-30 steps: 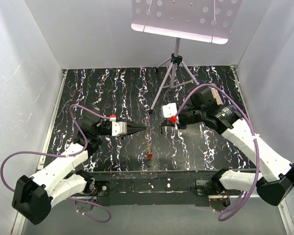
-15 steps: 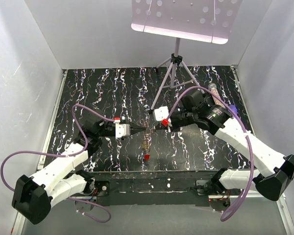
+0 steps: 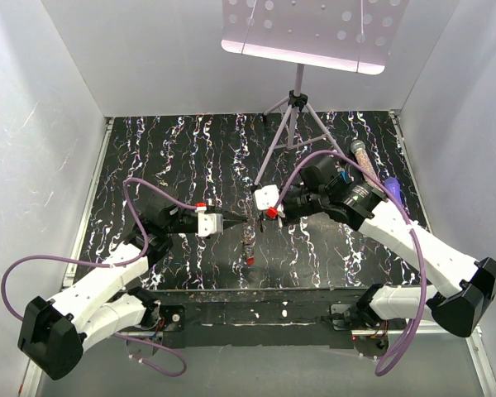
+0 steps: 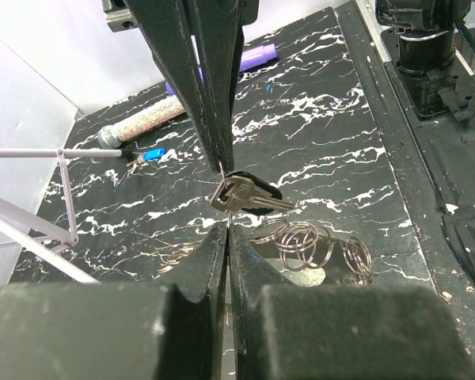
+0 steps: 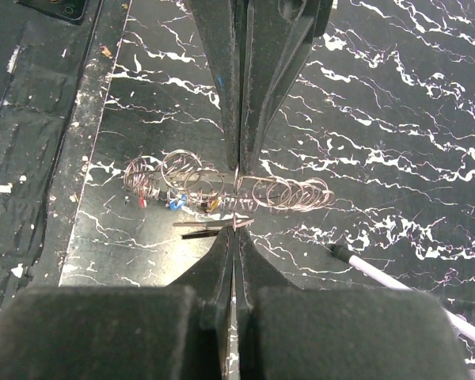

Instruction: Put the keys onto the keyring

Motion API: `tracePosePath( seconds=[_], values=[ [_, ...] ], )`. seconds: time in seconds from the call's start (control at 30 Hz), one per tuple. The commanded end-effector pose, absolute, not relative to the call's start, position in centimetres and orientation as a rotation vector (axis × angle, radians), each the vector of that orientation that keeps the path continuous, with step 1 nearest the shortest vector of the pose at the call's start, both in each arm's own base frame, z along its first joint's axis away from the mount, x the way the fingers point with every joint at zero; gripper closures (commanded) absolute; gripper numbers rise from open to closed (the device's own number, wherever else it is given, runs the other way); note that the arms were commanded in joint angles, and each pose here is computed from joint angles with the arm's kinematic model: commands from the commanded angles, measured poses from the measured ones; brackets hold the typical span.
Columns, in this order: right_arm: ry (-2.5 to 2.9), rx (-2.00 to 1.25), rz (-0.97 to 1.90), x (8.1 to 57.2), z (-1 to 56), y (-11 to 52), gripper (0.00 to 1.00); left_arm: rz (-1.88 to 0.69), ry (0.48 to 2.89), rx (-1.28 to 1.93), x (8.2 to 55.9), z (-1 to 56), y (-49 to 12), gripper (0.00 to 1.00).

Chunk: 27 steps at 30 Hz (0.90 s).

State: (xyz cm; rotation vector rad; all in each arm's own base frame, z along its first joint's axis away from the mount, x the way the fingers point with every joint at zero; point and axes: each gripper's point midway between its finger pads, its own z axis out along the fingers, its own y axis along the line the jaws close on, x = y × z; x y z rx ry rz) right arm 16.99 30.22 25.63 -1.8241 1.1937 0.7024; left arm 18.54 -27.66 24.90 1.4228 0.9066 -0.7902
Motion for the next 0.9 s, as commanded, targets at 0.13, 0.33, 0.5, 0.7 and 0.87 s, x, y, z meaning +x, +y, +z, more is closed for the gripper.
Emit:
tracePosePath(
  seconds=[0.13,0.33,0.5,0.7,0.87],
  values=[
    [1.166,-1.805,0.681,17.27,25.98,31.19,0.99,-0.727,0.819,1.386,18.67,27.86,-27.88,1.00],
    [1.165,-1.799,0.652,17.68,26.12,31.39,0.99,-0.730,0.828,1.381,18.82,27.67,-27.94,1.00],
    [1.166,-1.802,0.641,17.70,26.00,31.44,0.99,-0.735,0.839,1.378,18.91,27.54,-27.97,1.00],
    [1.166,-1.798,0.627,17.91,26.10,31.50,0.99,-0.741,0.839,1.376,18.84,27.63,-27.99,1.00],
    [1.164,-1.810,0.628,17.61,26.04,31.32,0.99,-0.732,0.847,1.361,19.05,27.87,-27.90,1.00]
  ],
)
